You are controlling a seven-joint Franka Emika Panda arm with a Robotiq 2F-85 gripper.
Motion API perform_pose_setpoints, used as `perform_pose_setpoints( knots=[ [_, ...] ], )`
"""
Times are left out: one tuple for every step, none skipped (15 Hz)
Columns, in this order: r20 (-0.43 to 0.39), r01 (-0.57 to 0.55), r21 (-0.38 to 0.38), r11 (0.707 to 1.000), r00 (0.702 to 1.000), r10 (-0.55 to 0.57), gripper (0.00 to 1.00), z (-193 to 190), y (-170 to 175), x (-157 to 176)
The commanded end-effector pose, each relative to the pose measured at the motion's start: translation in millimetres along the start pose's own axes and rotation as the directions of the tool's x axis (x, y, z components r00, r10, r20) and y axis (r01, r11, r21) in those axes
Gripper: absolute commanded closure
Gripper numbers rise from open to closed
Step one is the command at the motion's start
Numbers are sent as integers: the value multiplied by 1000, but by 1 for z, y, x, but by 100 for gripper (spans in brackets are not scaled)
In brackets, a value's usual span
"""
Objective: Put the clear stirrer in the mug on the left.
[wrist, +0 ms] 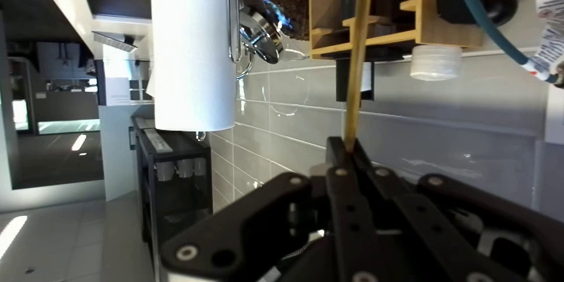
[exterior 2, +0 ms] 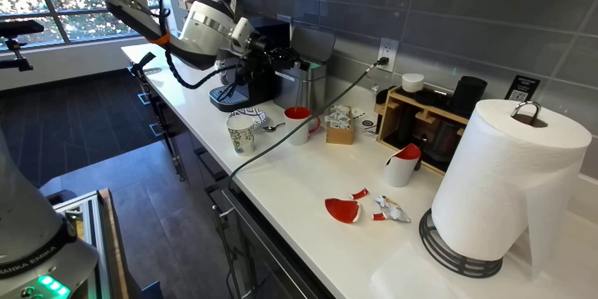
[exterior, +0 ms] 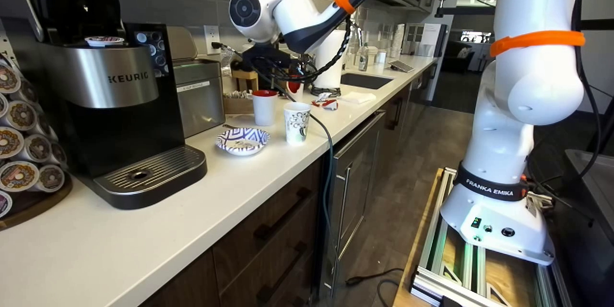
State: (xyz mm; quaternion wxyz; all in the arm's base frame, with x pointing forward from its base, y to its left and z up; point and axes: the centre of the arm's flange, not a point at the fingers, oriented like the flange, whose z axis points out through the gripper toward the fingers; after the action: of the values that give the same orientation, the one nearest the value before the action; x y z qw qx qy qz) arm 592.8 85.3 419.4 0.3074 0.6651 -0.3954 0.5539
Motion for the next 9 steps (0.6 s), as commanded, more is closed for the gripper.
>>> perform_pose_setpoints(
  knots=[
    [1,-11,-45,999,1000,11,99,15,-5,-25],
    [6,-14,-42,999,1000,15,99,17,-5,-28],
    [7,-17,-39,999,1000,18,99,11,-10,-38],
    [8,-24,-33,999,1000,24,99,10,-10,-38],
    [8,-29,-29,999,1000,29,99,8,-11,-40],
    [7,-33,-22,999,999,34,99,4,-12,-39],
    [8,-41,-13,999,999,41,99,0,-13,-38],
    [13,-42,-11,999,999,43,99,-2,-13,-37],
    [23,-29,-18,999,999,29,99,-4,-14,-37]
  ],
)
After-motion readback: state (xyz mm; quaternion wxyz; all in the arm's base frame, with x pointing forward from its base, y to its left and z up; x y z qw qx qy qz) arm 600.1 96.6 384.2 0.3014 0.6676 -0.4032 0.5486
